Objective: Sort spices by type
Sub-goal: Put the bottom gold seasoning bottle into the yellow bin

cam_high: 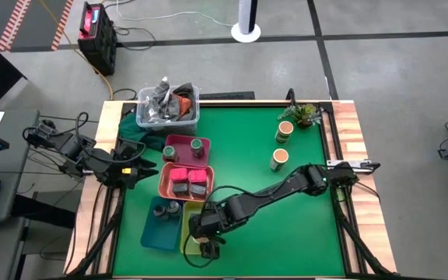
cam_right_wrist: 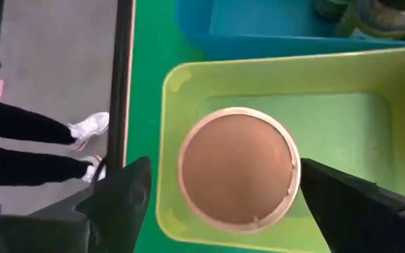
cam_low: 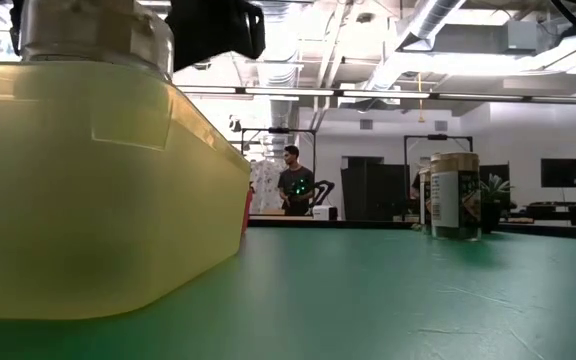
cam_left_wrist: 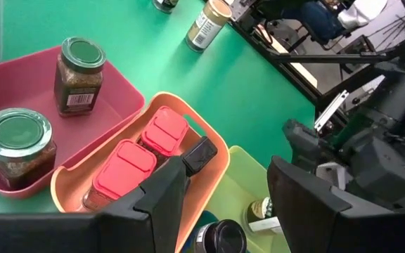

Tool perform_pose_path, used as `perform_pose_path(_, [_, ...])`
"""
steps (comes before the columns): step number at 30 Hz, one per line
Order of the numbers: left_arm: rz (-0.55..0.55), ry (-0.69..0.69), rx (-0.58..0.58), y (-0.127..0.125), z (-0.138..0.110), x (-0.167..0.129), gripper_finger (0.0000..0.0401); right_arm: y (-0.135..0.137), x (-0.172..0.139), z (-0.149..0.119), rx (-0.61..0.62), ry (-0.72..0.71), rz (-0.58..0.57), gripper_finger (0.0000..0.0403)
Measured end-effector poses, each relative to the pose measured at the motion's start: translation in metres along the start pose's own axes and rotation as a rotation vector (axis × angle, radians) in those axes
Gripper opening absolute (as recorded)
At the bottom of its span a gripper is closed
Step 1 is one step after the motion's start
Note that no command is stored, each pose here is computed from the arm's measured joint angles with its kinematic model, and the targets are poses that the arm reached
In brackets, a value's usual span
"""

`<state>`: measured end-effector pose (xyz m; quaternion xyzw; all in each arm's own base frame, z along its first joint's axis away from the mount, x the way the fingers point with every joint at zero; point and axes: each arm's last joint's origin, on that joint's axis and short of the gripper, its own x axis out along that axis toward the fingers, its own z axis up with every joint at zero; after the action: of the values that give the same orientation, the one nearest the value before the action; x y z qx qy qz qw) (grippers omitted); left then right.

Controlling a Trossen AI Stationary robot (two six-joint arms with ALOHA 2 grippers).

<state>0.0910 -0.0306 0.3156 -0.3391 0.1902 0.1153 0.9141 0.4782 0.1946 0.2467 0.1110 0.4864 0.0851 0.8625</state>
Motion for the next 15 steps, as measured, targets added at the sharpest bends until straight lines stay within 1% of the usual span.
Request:
perform_pose_path(6, [-0.001,0.000,0.000,0.000,0.000,0.000,0.0193,0.002,-0.016,-0.006,-0.044,0.098,-0.036,0.0380])
perform_pose_path(9, [-0.005,0.006,0.000,0.000,0.000,0.000,0.0193,-0.002,-0.026,-0.017,-0.033,0.213,-0.094,0.0380])
perform_pose_path(13, [-0.014,0.018,-0.001,0.000,0.000,0.000,0.0193,-0.019,-0.045,-0.029,0.024,0.341,-0.308,0.0380])
perform_pose_path(15, [-0.022,0.029,-0.008,-0.001,-0.001,0.000,0.0193,-0.027,-0.052,-0.032,0.046,0.374,-0.404,0.0380])
